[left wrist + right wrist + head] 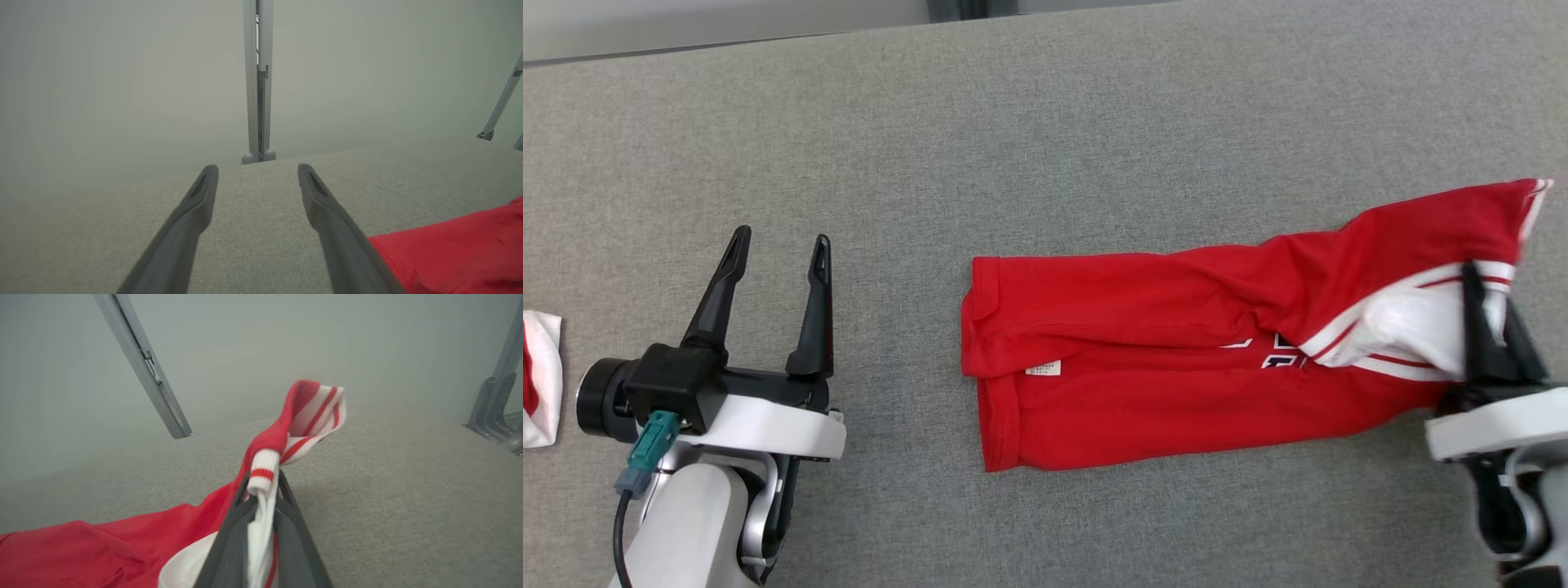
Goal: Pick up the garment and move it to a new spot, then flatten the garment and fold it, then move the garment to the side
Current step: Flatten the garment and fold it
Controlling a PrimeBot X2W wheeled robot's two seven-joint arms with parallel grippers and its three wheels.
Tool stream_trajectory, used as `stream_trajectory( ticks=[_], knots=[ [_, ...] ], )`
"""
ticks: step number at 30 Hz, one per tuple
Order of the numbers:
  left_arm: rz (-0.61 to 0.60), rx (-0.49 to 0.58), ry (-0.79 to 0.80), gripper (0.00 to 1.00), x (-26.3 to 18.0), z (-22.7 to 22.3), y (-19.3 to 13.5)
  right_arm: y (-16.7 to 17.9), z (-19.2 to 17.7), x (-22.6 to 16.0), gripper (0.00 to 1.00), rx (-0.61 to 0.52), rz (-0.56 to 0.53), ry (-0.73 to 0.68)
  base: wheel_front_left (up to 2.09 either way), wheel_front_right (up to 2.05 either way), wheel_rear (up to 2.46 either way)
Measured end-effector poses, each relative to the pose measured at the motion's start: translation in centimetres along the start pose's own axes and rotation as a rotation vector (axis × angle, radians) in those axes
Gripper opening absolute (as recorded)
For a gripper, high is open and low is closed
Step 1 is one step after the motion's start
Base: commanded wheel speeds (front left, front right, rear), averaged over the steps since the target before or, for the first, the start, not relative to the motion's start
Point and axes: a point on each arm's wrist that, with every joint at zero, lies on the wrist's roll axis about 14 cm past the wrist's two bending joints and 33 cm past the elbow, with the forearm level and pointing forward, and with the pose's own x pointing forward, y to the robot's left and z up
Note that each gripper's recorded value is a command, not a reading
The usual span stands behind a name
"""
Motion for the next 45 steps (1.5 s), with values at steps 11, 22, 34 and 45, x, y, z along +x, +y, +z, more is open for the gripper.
stream_trajectory(
  ticks=[11,22,34,45],
  knots=[
    [0.044,0.03,-0.004,1.0,-1.1,0.8,2.0,16.9,1.1,-0.1,0.0,0.152,0.425,-0.027,0.0,0.0,0.0],
    [0.154,0.046,-0.006,1.0,-3.6,1.7,5.5,27.2,-3.6,-2.7,0.0,0.25,0.684,0.145,0.0,0.0,0.0],
    [0.188,0.044,-0.002,1.0,-4.4,1.6,6.2,29.1,-7.5,-3.1,1.0,0.282,0.707,0.261,0.0,0.0,0.0],
    [0.181,0.039,-0.013,1.0,-3.7,1.6,6.0,31.9,-5.6,-4.5,1.0,0.265,0.828,0.207,0.0,0.0,0.0]
  ],
)
